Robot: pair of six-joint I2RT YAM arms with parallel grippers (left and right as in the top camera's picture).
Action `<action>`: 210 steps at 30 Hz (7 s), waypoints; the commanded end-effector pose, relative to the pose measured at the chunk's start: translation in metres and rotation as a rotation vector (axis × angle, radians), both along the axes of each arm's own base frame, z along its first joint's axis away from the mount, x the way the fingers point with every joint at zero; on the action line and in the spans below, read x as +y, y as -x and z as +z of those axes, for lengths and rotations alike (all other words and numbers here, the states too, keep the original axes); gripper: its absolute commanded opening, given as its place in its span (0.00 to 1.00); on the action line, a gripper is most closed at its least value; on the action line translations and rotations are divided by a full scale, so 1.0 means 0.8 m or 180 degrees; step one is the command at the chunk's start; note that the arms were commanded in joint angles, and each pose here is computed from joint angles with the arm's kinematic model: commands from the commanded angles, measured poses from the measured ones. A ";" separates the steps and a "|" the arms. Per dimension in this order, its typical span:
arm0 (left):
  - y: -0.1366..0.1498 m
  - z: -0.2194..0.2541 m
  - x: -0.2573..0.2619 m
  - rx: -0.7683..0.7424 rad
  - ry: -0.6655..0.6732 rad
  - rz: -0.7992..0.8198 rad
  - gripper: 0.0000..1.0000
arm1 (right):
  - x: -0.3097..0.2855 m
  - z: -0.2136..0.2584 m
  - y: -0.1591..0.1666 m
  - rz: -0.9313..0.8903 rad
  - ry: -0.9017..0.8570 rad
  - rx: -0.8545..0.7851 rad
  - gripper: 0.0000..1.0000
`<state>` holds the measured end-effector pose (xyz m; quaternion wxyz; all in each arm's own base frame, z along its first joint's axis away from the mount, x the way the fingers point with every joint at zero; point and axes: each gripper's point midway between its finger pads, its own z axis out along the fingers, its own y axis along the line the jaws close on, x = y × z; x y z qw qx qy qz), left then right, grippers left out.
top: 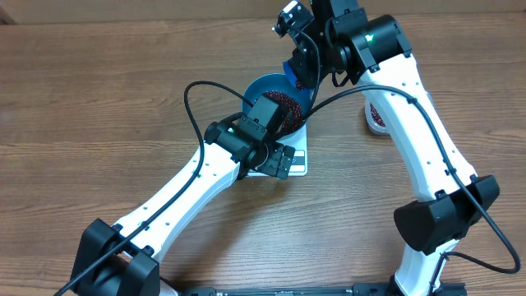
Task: Scoop item into bowl and weigh 150g on scale
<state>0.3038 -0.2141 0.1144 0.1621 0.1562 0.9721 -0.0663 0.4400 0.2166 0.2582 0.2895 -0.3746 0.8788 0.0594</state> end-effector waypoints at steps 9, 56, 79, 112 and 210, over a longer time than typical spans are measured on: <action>-0.001 0.003 0.001 -0.0042 -0.0032 -0.0058 1.00 | 0.005 0.026 -0.003 -0.0152 0.0097 -0.0292 0.04; -0.001 0.003 0.001 -0.0042 -0.0032 -0.0058 0.99 | -0.005 0.022 0.000 -0.0523 -0.0621 0.0244 0.05; -0.001 0.003 0.001 -0.0042 -0.0033 -0.0059 1.00 | -0.044 0.028 -0.005 -0.0616 -0.1597 0.0870 0.05; -0.001 0.003 0.001 -0.0042 -0.0033 -0.0059 1.00 | 0.041 -0.081 -0.016 -0.0001 -0.0473 0.0534 0.05; -0.001 0.003 0.001 -0.0042 -0.0033 -0.0059 0.99 | 0.022 -0.051 -0.014 0.0148 -0.1914 0.1136 0.04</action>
